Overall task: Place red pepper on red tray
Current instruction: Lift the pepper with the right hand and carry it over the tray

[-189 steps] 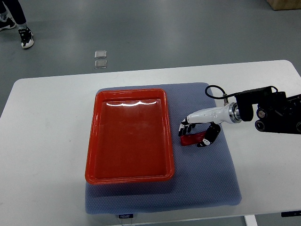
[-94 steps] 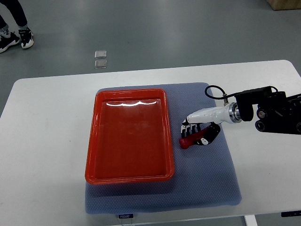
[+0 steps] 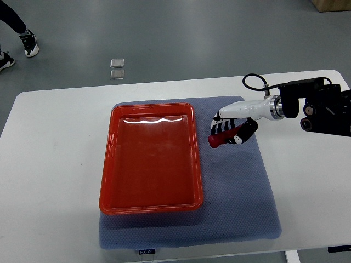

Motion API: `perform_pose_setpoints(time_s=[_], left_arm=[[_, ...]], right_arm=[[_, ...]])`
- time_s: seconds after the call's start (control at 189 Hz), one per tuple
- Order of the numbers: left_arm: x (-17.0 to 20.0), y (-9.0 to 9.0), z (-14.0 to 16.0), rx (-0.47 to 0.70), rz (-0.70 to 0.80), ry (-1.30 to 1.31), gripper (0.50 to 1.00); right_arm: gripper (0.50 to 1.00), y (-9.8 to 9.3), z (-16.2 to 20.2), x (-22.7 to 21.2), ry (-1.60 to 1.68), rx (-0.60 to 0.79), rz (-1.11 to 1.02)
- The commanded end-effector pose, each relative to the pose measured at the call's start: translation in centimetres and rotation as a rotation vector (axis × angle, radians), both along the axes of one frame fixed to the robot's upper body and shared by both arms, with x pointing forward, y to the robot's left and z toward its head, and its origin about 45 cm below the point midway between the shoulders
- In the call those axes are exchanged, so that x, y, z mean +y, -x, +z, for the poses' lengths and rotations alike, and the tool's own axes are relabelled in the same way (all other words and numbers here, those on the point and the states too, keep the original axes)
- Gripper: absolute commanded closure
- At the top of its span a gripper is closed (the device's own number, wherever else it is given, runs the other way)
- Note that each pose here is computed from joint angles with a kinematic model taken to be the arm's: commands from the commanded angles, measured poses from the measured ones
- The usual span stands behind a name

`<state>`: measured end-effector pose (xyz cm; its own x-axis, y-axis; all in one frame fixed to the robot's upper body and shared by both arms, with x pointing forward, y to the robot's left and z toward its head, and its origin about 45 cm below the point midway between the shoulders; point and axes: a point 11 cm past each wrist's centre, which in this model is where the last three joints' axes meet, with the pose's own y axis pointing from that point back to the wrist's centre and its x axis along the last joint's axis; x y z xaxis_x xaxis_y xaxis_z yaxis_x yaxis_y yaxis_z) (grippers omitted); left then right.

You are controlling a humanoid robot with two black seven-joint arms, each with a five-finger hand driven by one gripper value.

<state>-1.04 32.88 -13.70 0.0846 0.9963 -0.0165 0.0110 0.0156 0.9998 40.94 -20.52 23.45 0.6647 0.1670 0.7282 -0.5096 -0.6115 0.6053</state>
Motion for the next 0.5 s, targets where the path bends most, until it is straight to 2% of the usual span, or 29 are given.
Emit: perform_pose_setpoints(time_s=[0.0,0.233,0.492], left_arm=[[0.0,0.0,0.0,-0.001,0.000,-0.001,0.500],[0.0,0.0,0.0,0.000,0.000,-0.001,0.500],[0.0,0.0,0.0,0.000,0.000,0.001,0.500]], right_arm=[[0.979,-1.3,2.5,1.5,-0.035,-0.049,0.008],[0.975,-2.8,5.2,5.4,-0.128,-0.096,0.020],[0.975,-1.5,3.8,11.1,-0.182,-0.072,0.108]])
